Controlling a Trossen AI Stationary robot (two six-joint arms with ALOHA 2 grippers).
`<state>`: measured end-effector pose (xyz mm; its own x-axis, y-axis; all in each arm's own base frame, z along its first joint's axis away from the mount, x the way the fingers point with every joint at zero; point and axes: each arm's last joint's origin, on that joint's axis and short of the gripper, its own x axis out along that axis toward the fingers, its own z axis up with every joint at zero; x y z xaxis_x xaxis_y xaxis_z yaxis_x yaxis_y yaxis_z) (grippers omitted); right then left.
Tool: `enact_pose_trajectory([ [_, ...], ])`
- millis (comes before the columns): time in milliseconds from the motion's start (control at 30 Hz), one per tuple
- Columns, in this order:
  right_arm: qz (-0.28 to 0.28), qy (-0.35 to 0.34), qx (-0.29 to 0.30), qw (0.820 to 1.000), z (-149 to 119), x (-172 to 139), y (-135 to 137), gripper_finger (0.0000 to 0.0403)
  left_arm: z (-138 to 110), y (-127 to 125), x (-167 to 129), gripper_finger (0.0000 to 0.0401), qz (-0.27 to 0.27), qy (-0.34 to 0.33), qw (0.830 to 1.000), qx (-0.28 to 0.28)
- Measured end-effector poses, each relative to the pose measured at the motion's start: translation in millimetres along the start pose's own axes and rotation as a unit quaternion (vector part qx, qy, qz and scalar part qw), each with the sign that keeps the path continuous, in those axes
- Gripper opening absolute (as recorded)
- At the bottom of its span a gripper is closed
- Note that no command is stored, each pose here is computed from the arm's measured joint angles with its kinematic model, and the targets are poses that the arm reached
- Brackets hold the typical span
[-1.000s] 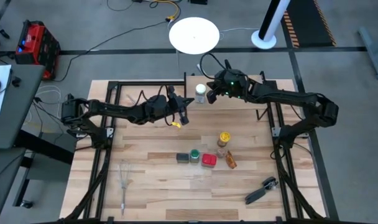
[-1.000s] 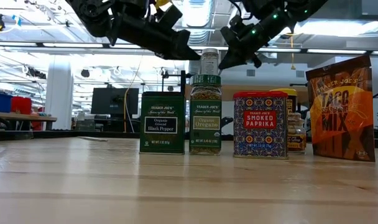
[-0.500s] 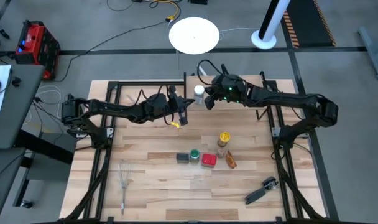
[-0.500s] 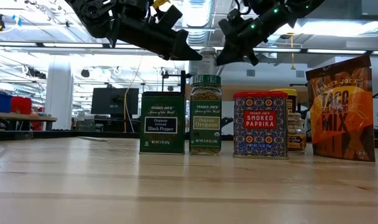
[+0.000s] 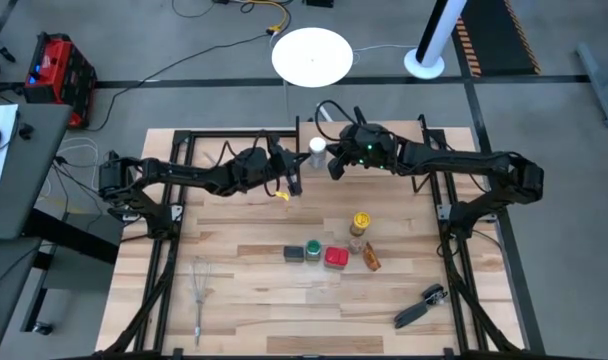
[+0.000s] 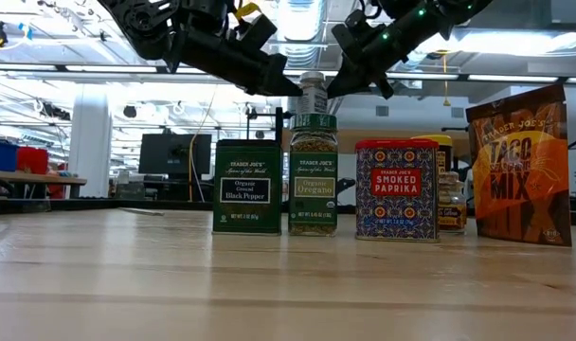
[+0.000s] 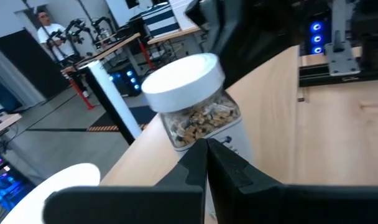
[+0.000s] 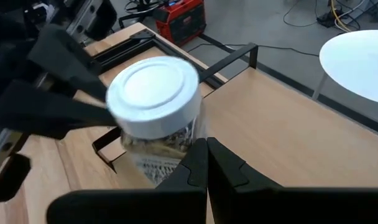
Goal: Shelf spices
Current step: Put the white seasoning bottle on the shelf
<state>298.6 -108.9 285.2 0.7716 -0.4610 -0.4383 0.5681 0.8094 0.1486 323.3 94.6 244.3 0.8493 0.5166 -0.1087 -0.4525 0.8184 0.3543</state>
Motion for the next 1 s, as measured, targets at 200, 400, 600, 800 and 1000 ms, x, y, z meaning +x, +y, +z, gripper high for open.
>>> enact_pose_trajectory([
  [200,0.005,0.001,0.001,1.000,-1.0,-0.8,3.7,0.0002,-1.1,2.7,0.7,0.0000,0.007,0.003,1.000,-0.002],
  [400,0.011,0.005,0.001,1.000,-2.6,-1.6,7.7,0.0002,-1.5,3.3,0.7,0.0000,0.016,0.007,1.000,-0.003],
  [600,0.019,0.008,-0.002,1.000,-4.0,-2.6,11.8,0.0002,-1.8,1.7,0.3,0.0000,0.013,0.010,1.000,-0.006],
  [800,0.017,0.011,-0.002,1.000,-4.4,-2.8,11.4,0.0002,0.5,-5.5,-1.9,0.0000,0.008,0.009,1.000,-0.007],
  [1000,0.017,0.009,-0.002,1.000,-4.1,-2.6,11.4,0.0002,2.6,-13.8,-5.5,0.0000,0.037,0.023,0.999,0.020],
])
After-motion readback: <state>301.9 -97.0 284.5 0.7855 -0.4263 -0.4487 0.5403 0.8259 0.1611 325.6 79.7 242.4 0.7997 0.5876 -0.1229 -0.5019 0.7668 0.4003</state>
